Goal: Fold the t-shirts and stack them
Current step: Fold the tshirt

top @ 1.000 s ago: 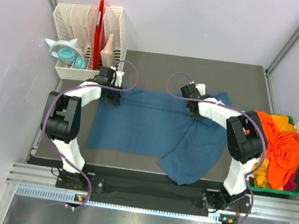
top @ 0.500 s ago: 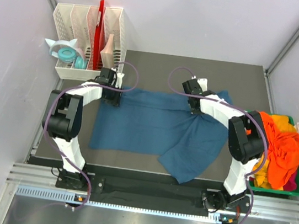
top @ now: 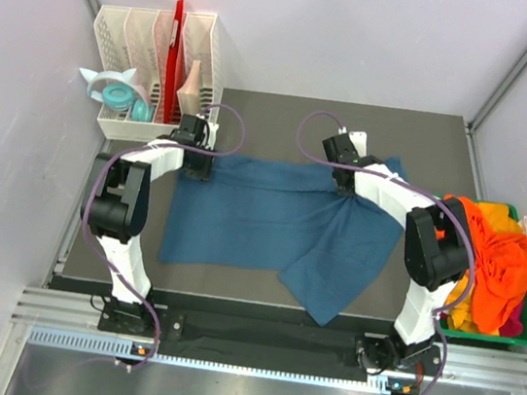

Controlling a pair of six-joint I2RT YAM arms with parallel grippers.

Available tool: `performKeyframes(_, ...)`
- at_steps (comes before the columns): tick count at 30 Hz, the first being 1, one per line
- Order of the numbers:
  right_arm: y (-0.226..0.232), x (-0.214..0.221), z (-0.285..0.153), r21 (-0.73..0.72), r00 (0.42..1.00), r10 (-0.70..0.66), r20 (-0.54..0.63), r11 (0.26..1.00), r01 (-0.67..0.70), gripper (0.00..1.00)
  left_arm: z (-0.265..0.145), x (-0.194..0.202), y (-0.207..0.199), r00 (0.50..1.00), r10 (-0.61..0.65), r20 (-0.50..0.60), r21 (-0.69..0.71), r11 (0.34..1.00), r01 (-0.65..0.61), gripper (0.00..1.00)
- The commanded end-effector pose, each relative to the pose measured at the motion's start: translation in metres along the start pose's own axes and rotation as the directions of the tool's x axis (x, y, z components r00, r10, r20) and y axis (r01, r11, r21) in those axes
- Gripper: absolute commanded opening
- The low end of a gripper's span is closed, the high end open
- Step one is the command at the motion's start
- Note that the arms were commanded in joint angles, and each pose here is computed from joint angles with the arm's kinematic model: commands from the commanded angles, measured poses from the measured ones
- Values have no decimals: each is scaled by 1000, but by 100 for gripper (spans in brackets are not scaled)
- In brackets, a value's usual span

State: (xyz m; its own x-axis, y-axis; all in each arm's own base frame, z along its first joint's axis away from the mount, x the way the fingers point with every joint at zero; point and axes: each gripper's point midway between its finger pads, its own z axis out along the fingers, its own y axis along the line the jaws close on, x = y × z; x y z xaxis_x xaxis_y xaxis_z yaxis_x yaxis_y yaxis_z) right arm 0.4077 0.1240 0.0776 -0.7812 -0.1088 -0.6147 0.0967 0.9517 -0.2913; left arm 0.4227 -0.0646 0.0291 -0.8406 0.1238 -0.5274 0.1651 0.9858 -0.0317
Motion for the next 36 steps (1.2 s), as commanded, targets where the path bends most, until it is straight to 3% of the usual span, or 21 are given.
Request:
performKeyframes(1,-6,-14,-9,-6,999,25,39,1000,-25,23,-2,-17,-3,999,1,43,15,1000,-2,41)
performKeyframes(10,-3,-10,-5,-9,999,27,31,1000,-27,26,-16,-39,-8,995,7,97,37,999,-10,41)
performKeyframes(13,-3,-7,-3,-6,999,25,22,1000,-25,20,-15,-45,-7,994,-1,106,32,999,-3,41)
performKeyframes(16,-4,-3,-2,0,1000,24,18,1000,-24,1,-11,-50,-3,994,-2,110,11,1000,1,41)
performKeyframes(17,-5,-2,-2,5,999,27,17,1000,-27,0,-6,-49,-1,995,-3,98,-1,1000,3,41)
performKeyframes(26,-22,-48,-15,41,991,78,105,996,-83,0,14,-32,16,999,-5,38,-90,996,9,40)
performKeyframes(36,-36,-81,1,77,986,117,117,989,-127,0,22,-16,26,1000,6,3,-146,989,-5,40)
